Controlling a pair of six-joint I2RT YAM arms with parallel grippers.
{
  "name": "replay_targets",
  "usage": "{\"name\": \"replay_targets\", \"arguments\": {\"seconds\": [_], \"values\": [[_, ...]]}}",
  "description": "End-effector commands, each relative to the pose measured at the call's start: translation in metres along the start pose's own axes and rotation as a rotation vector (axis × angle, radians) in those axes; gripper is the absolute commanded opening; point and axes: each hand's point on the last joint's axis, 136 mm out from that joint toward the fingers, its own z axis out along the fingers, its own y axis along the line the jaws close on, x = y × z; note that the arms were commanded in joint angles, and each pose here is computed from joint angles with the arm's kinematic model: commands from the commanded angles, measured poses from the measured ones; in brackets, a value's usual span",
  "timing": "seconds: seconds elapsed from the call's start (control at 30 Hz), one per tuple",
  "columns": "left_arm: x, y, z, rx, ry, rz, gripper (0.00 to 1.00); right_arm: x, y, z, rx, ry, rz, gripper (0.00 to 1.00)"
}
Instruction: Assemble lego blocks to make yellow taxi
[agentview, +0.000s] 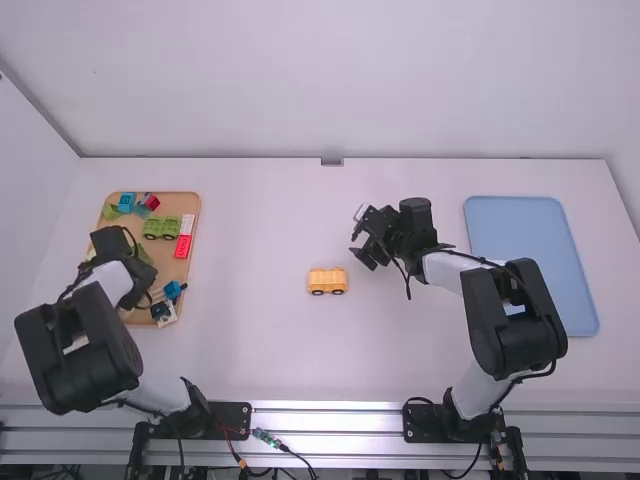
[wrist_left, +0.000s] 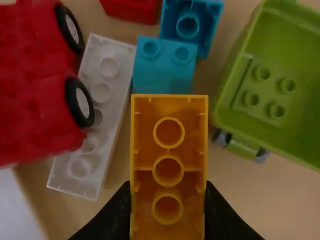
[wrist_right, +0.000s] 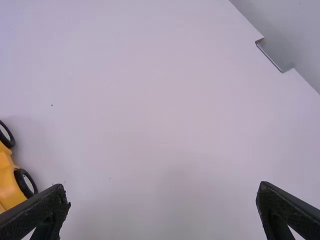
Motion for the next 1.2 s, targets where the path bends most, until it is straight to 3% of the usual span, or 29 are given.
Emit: {"name": "replay_targets", "arguments": {"seconds": [0.0,0.17,0.3,0.53,0.67,0.8,0.97,1.17], "values": [[-0.011,-0.005,-0.014,0.022,-0.038,0.0,0.12,-0.008,0.0,-0.004,0.003,-0.018,-0.006,0.99],[-0.009,-0.028,-0.036,0.171,-0.017,0.071,0.14,-0.009,0.0,-0.004,0.003,-0.023,-0.008,0.99],[-0.001,-0.066,-0.074,0.421,0.002,0.199,0.02,-0.013,-0.002,-0.004,0.004,-0.031,-0.006,0.99],[0.031,-0.117,-0.159,0.764,-0.037,0.459,0.02,-0.049,-0.013,-0.008,-0.034,-0.123,0.269,0.99],[0.068,-0.133,-0.2,0.88,-0.032,0.621,0.02,-0.093,0.015,-0.025,-0.311,-0.29,0.281,0.99],[0.116,-0.146,-0.234,1.059,0.013,0.849,0.02,-0.119,0.04,-0.051,-0.541,-0.394,0.263,0.99],[0.159,-0.152,-0.276,1.33,0.082,1.021,0.02,-0.134,0.054,-0.074,-0.701,-0.481,0.258,0.99],[0.183,-0.15,-0.298,1.502,0.171,1.087,0.02,-0.14,0.062,-0.107,-0.869,-0.586,0.247,0.99]]}}
